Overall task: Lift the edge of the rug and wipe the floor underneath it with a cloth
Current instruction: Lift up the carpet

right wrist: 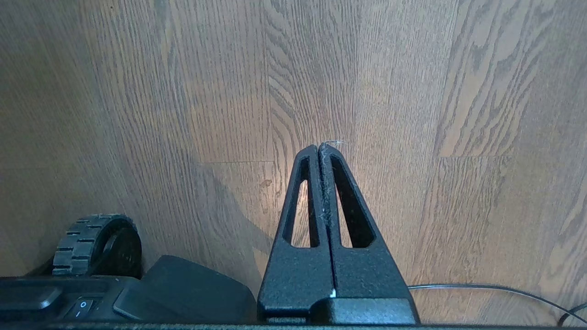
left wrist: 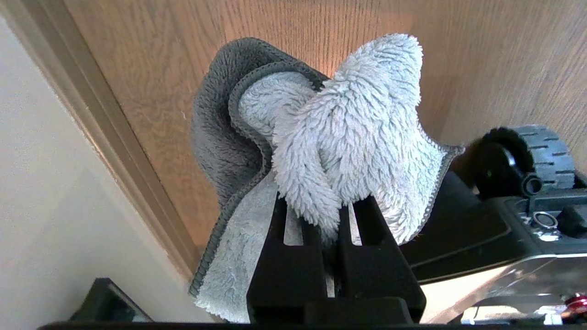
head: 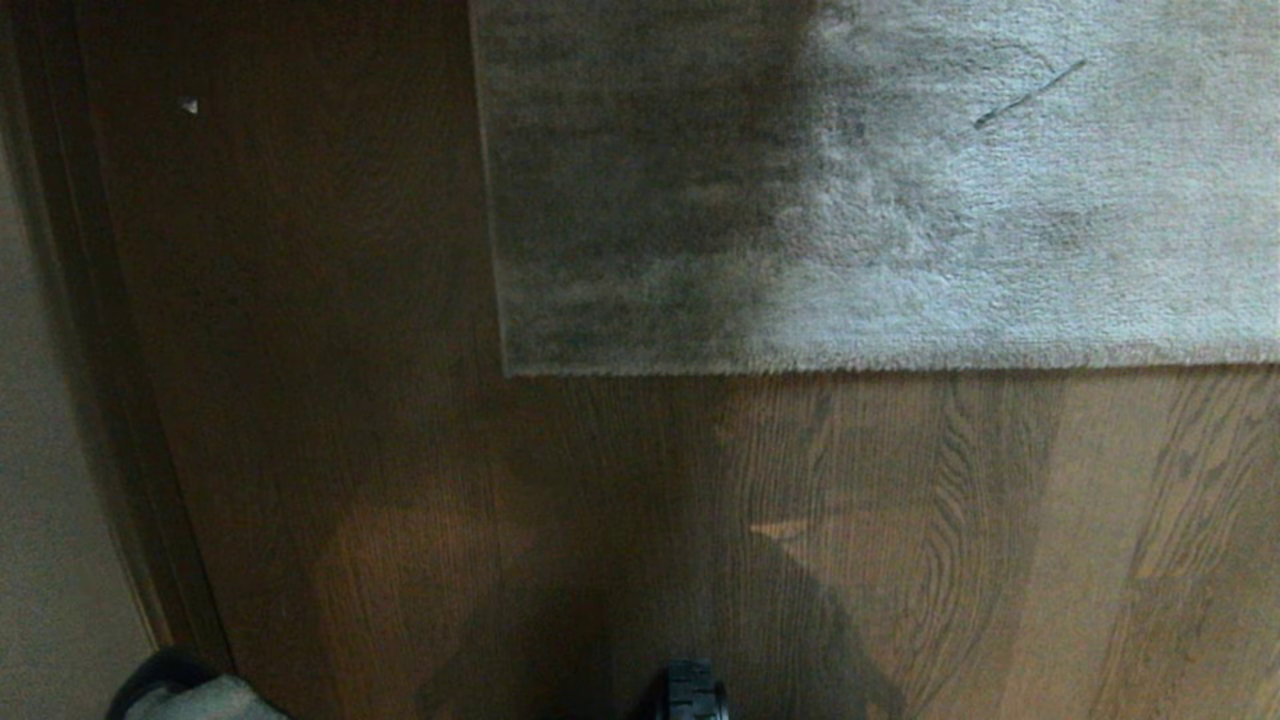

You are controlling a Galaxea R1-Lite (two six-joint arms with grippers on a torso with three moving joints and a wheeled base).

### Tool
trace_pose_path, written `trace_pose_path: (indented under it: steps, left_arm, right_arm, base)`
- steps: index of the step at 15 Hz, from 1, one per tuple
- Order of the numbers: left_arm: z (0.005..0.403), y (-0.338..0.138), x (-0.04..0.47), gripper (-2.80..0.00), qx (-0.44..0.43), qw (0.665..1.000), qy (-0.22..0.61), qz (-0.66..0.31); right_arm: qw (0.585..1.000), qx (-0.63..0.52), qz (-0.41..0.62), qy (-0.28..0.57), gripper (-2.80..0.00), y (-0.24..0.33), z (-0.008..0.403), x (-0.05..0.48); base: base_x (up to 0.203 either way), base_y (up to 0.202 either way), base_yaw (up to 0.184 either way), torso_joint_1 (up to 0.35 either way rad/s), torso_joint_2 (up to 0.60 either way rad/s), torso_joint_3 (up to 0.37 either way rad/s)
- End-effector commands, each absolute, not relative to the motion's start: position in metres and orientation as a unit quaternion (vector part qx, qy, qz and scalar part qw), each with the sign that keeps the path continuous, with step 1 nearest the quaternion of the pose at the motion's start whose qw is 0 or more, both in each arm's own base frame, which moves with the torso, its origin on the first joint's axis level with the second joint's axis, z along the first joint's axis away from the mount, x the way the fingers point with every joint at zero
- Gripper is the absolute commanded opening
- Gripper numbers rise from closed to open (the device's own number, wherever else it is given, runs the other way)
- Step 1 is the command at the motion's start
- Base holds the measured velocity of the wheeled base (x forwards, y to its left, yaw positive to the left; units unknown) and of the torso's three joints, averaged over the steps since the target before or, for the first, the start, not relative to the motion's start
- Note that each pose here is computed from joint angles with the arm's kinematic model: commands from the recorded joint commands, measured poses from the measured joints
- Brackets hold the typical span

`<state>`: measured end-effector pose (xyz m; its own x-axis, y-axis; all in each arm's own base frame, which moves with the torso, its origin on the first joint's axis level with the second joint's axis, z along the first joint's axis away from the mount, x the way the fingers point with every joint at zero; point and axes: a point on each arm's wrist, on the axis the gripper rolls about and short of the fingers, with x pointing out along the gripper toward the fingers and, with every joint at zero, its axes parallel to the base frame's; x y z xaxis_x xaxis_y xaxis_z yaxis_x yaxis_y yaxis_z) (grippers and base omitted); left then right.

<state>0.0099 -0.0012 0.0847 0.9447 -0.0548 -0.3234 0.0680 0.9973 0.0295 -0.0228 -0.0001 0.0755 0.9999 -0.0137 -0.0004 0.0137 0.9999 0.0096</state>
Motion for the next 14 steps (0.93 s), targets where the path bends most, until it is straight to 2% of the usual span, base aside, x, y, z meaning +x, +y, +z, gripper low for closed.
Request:
trace_pose_path:
  steps: [1,9,14]
  left_arm:
    - [0.081,-0.001,-0.005,-2.8,0.011,0.994,0.103,-0.026]
    - [0.075,0.0,-0.023,-2.8,0.001,1.0,0.005,-0.014]
    - [0.075,0.0,-0.023,-2.8,0.001,1.0,0.003,-0.013]
  right_arm:
    - [1.0,0.005,-0.007,0.0,-2.8,0.0,0.075,-0.023]
    - [1.0,0.005,-0.007,0.0,-2.8,0.0,0.075,-0.023]
    - [1.0,0.005,-0.007,0.0,-2.8,0.0,0.075,-0.023]
  base:
    - [0.0,0.0,0.0,0.0,0.0,0.0]
    - [0.0,0.0,0.0,0.0,0.0,0.0]
    - [0.0,0.0,0.0,0.0,0.0,0.0]
